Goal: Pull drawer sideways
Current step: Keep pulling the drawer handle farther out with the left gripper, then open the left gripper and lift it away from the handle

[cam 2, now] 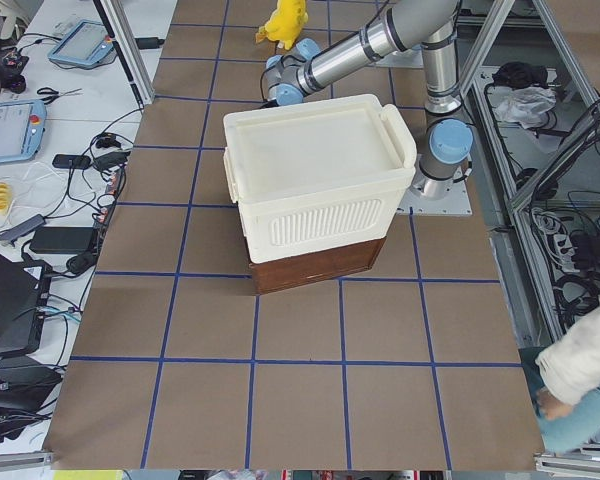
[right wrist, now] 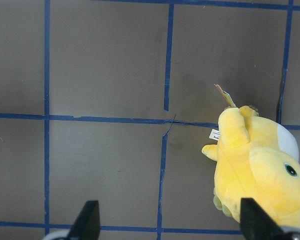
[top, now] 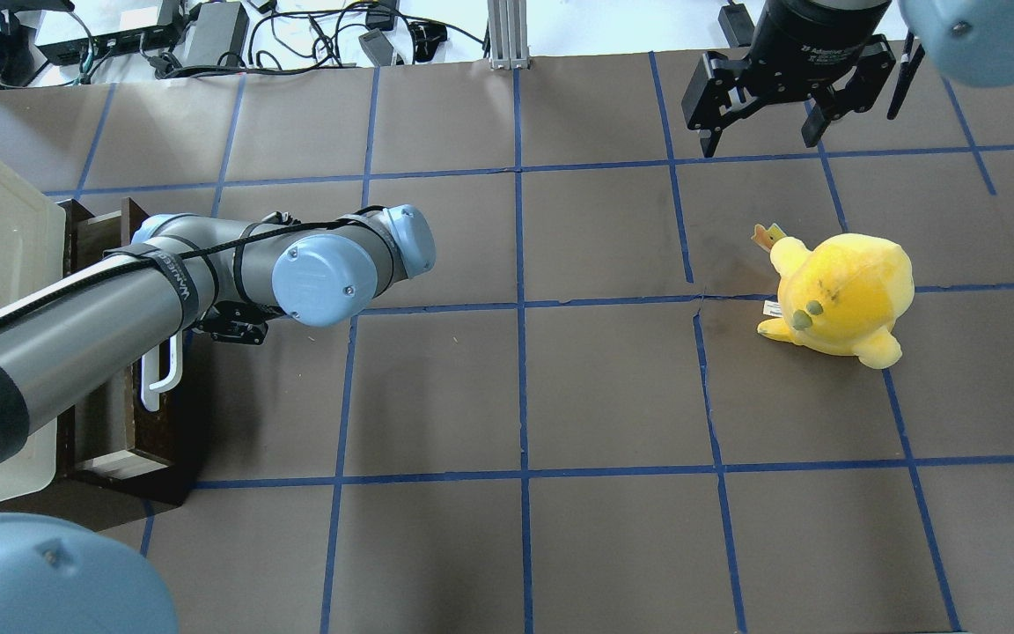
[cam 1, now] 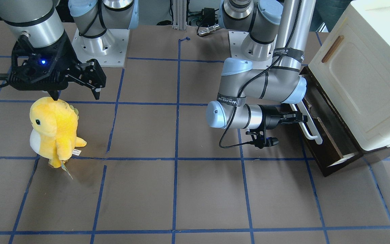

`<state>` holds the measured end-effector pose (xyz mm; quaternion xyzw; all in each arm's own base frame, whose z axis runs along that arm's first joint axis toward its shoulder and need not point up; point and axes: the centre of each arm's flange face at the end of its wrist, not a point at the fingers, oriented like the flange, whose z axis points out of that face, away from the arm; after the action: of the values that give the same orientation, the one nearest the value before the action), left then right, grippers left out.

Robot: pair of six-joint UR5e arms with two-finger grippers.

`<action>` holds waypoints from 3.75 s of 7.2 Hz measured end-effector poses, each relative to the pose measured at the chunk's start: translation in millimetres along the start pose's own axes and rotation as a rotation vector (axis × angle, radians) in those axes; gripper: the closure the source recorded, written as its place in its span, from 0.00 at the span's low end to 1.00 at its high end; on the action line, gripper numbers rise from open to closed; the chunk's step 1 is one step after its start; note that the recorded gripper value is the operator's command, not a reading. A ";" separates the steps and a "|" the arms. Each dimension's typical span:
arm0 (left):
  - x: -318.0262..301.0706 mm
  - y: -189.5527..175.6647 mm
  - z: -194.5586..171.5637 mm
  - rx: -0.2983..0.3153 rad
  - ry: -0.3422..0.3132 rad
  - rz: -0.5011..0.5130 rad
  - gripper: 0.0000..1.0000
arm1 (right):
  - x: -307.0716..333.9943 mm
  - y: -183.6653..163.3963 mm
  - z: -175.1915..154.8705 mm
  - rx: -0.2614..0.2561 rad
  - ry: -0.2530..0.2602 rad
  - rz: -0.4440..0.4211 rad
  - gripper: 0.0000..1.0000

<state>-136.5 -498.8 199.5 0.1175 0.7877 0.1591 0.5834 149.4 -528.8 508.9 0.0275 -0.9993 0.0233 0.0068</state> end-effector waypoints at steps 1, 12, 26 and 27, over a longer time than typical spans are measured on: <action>1.6 1.0 -5.6 0.010 -0.001 -0.001 0.88 | 0.0 0.0 0.0 0.000 0.000 0.000 0.00; 15.3 11.7 -42.6 0.085 -0.031 0.008 0.01 | 0.0 0.0 0.0 0.000 0.000 -0.001 0.00; -189.5 149.4 -159.5 0.272 1.083 -0.093 0.00 | 0.0 0.0 0.0 0.000 0.000 0.000 0.00; -203.8 152.4 -149.5 0.284 1.146 -0.106 0.00 | 0.0 0.0 0.0 0.000 0.000 0.000 0.00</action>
<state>-220.1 -450.9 478.4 0.0501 0.9956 0.0609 0.0506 149.4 -528.8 509.0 0.0274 -0.9993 0.0234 0.0068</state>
